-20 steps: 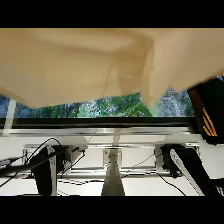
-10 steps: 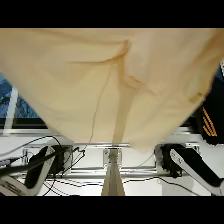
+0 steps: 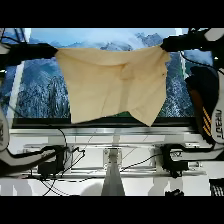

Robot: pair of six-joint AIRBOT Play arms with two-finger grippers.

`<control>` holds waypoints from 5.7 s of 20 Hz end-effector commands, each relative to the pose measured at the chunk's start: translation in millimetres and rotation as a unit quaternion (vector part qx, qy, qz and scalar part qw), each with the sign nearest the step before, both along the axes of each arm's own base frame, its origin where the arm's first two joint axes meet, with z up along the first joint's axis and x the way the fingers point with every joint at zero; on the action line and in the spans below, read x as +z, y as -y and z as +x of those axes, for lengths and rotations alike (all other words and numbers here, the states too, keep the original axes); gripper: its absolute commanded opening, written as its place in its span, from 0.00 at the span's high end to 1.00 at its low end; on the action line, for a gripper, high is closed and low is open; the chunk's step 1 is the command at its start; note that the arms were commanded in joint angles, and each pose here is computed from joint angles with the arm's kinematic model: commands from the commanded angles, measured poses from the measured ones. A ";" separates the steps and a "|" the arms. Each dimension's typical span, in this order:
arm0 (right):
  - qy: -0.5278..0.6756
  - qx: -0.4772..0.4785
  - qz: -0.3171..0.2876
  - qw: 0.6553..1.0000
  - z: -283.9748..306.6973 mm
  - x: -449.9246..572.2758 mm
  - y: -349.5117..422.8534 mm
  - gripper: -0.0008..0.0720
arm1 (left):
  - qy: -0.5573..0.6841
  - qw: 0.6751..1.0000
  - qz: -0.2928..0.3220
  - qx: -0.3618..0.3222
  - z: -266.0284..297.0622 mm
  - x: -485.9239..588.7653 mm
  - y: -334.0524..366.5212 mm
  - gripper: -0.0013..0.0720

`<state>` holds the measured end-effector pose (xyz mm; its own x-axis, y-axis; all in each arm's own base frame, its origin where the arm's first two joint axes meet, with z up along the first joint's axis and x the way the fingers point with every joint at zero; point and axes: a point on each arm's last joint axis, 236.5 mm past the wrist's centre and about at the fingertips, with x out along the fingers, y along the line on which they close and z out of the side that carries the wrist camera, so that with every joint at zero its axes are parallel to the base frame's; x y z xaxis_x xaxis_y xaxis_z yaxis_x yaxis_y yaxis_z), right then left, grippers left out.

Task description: Fold the clothes and pants, and hang the long-sleeved shirts on hangers.

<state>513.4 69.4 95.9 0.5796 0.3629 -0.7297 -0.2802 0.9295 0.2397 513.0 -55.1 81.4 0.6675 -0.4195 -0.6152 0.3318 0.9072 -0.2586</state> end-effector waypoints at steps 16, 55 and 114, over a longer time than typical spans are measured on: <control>-0.337 -0.107 0.034 0.935 -154.7 -134.4 169.3 0.71 | -0.216 0.970 0.081 0.071 -96.3 -48.0 -78.9 0.23; -0.318 -0.034 0.183 0.930 -173.2 -202.4 45.2 0.98 | -0.407 0.899 -0.147 -0.061 -288.1 -214.7 40.2 0.97; -0.222 0.040 -0.076 0.971 -92.3 -130.7 69.6 0.98 | -0.323 0.945 0.017 -0.057 -89.6 -126.8 -5.4 0.97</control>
<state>467.4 16.3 -13.3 0.3635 0.3324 -0.8703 -0.2306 0.9372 0.2617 461.5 -60.6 -15.6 0.2674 -0.5121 -0.8162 0.2448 0.8554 -0.4565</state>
